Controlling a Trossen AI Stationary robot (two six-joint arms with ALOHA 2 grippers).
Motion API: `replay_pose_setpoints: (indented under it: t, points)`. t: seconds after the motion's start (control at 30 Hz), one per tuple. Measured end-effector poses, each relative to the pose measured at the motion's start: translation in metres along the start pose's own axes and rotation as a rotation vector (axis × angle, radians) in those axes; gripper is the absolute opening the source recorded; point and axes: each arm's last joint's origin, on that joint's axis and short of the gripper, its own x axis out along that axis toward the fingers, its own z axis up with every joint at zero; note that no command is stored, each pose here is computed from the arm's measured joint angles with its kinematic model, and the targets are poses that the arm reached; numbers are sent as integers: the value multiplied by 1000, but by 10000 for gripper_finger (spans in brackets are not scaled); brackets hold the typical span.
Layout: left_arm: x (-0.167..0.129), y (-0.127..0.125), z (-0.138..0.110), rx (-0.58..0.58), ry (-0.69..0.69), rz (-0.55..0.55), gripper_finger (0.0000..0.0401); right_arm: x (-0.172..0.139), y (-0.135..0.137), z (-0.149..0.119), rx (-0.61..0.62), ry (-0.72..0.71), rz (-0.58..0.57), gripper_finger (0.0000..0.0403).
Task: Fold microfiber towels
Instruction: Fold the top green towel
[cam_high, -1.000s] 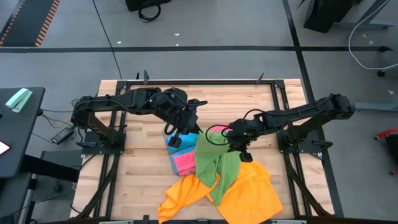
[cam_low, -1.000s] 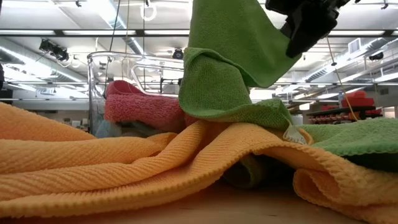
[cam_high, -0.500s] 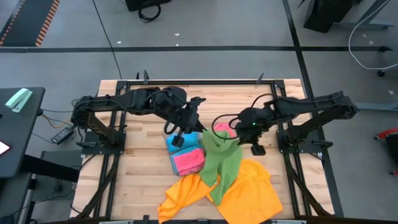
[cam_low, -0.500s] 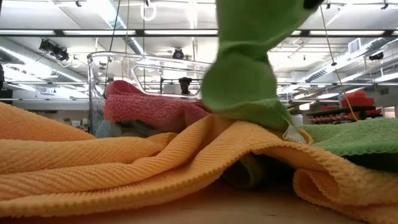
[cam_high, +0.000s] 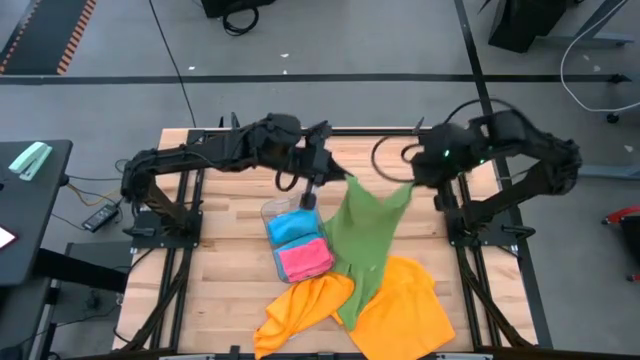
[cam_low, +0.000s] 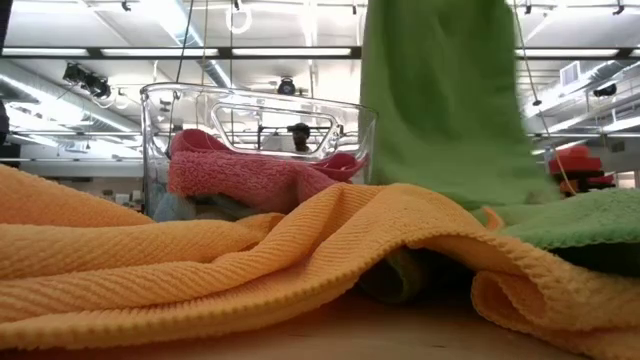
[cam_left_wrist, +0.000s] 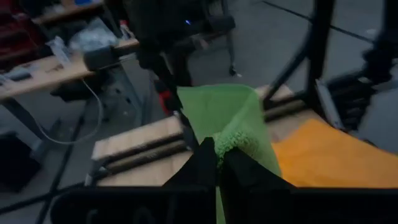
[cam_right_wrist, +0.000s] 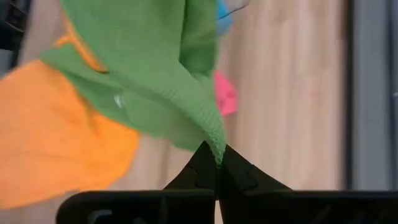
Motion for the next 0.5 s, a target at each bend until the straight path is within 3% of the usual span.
replay_pose_setpoints:
  t: [0.07, 0.27, 0.5]
  points:
    - [4, 15, -1, 2, -48, 53, 15, -9, -9, -3, -44, -18, -63, 3]
    - [-1, 59, -21, 2, -13, 149, 15, -23, -47, -12, -109, 56, -339, 3]
    - [-15, 91, -9, 183, -103, 339, 24, -31, -75, -26, -78, 179, -516, 3]
